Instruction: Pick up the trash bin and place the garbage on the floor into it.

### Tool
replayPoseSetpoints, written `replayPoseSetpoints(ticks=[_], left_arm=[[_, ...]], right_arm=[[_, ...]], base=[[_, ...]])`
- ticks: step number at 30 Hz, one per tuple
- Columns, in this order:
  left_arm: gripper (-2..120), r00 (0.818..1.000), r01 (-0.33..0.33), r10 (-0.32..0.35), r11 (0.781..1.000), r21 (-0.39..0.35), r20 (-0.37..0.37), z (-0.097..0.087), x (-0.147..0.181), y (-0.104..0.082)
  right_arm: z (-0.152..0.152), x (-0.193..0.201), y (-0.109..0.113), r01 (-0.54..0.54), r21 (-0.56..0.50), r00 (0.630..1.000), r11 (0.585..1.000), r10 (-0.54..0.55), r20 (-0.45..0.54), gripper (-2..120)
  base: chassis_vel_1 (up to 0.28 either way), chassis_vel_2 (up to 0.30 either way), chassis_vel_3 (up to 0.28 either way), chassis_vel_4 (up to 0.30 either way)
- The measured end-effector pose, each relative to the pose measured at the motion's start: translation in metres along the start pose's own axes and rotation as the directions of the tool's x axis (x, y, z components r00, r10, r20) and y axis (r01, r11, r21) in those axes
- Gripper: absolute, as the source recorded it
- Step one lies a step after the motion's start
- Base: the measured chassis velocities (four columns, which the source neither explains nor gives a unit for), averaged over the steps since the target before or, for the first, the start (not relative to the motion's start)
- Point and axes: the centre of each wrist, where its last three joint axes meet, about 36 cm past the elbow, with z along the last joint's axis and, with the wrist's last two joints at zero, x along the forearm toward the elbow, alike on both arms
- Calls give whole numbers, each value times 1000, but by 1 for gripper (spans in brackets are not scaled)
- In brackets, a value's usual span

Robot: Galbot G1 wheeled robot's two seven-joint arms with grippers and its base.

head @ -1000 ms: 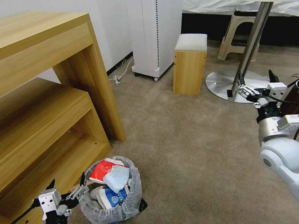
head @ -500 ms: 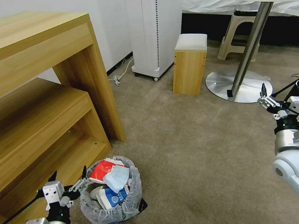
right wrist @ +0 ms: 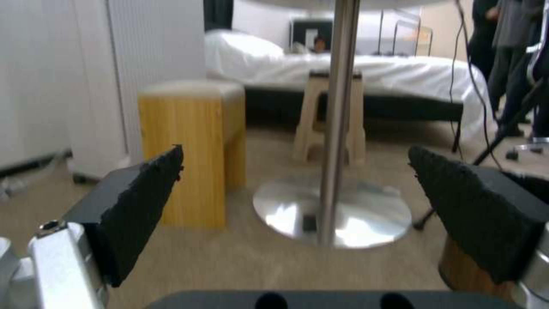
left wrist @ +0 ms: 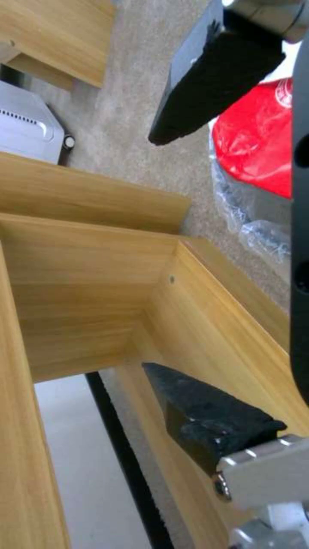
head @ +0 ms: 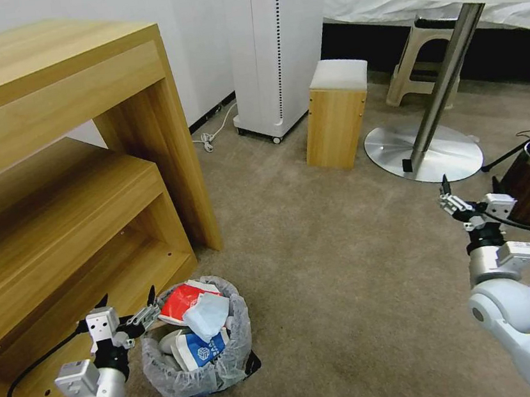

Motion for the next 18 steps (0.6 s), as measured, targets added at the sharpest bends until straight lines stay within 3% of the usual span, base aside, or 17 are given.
replayPoseSetpoints(ticks=[8,18], left_arm=[[100,1000,-4,4,1000,-1,-13,3,-2,0],[100,1000,-4,3,1000,-21,-14,5,-2,3]], right_arm=[[10,-4,9,118,-18,991,993,-119,-63,100],[9,-8,41,214,-70,976,974,-216,-20,100]], base=[[0,0,0,0],[0,0,0,0]])
